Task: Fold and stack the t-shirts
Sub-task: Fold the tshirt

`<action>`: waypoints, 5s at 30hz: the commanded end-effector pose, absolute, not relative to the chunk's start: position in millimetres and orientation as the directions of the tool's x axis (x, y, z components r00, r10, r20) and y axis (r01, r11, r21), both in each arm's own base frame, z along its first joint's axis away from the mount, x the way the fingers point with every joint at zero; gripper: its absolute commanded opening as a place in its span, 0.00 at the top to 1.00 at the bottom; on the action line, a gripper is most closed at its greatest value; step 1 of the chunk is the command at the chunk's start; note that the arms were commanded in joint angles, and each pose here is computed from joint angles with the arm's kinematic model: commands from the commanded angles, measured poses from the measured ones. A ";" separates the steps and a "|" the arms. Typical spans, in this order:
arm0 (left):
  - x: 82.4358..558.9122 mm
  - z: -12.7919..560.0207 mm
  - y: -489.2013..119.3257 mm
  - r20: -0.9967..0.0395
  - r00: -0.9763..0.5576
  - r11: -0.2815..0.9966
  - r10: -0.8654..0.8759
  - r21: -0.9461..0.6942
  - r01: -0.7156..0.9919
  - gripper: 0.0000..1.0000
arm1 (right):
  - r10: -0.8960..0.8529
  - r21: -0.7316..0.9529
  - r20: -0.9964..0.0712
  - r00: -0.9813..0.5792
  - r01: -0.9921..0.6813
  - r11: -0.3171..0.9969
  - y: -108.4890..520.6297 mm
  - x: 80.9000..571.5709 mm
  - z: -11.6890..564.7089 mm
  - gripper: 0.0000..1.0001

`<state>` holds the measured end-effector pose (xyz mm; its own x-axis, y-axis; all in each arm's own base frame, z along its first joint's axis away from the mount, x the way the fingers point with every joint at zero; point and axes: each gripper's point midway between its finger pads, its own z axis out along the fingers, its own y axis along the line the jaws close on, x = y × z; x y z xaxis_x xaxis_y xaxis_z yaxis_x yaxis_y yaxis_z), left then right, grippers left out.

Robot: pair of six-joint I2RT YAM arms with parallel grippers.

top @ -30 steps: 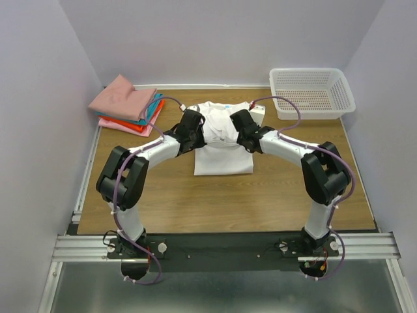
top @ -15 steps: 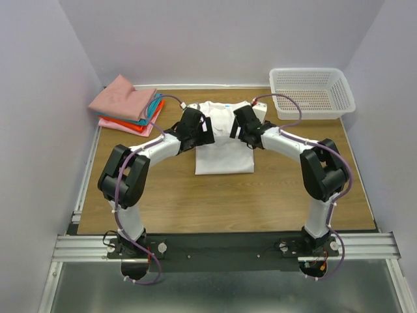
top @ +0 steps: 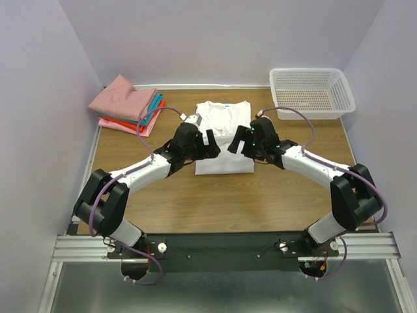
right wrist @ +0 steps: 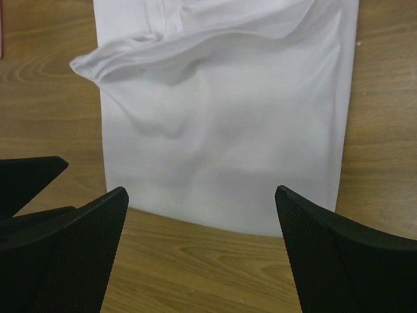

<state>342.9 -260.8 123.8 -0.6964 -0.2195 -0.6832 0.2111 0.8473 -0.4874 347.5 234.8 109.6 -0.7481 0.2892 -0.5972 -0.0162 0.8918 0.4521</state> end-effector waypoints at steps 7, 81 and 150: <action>315.2 74.7 -285.1 -0.595 -0.786 0.773 -0.164 -0.573 0.272 0.03 | 0.312 0.477 -0.450 -0.837 0.070 0.876 235.9 318.4 46.6 0.00; 160.3 8.0 -221.3 -0.397 -0.902 0.884 -0.168 -0.466 0.041 0.79 | 0.324 0.382 -0.313 -0.893 0.194 0.903 152.6 167.5 12.2 0.57; 149.8 100.3 -233.5 -0.529 -0.846 0.773 -0.071 -0.565 0.288 1.00 | 0.244 0.550 -0.434 -0.867 -0.040 0.834 178.1 171.7 112.6 1.00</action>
